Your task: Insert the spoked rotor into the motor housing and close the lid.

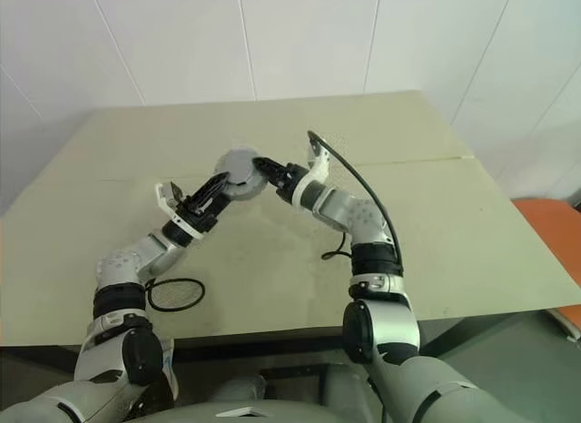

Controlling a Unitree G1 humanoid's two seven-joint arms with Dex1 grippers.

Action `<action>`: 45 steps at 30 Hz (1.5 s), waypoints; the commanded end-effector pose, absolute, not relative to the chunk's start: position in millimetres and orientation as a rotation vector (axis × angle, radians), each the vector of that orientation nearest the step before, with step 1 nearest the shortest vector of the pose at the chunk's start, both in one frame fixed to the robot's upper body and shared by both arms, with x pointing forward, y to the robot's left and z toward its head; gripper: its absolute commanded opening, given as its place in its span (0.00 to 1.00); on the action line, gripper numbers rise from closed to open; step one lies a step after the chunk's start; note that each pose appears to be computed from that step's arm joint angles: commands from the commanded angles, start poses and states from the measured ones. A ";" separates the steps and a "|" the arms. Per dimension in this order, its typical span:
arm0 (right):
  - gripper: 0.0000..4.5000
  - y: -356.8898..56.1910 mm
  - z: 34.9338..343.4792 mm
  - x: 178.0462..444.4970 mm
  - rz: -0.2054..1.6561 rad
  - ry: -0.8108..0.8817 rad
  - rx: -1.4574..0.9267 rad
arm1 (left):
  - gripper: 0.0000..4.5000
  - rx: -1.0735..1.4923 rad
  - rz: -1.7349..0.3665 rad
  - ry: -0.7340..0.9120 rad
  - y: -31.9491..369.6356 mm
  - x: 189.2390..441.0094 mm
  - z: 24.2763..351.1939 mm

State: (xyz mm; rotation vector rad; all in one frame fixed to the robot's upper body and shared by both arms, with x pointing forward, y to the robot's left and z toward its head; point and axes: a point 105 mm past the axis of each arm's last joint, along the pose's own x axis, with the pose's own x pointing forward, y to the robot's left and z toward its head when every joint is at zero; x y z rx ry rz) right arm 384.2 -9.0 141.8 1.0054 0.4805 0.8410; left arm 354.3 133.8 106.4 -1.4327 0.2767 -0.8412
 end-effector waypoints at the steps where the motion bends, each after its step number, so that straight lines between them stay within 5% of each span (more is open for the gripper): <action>1: 0.79 8.6 149.8 376.7 0.919 0.490 0.980 | 0.48 -1.413 -0.906 0.265 123.3 357.7 122.1; 4: 0.99 8.8 155.2 374.0 0.942 0.457 0.938 | 0.48 -1.453 -0.897 0.184 129.1 361.8 130.7; 17: 0.99 0.7 168.6 367.9 1.001 0.365 1.020 | 0.48 -1.560 -0.563 -0.165 185.0 391.6 135.6; 26: 0.99 3.5 167.5 367.3 0.991 0.348 0.925 | 0.48 -1.269 -0.127 -0.359 240.6 409.9 123.2; 35: 0.99 3.1 170.4 363.0 1.005 0.314 0.860 | 0.48 -1.055 0.245 -0.389 295.2 406.4 99.6; 45: 0.99 0.2 167.8 362.1 1.000 0.312 0.835 | 0.48 -0.961 0.400 -0.336 309.1 393.5 75.3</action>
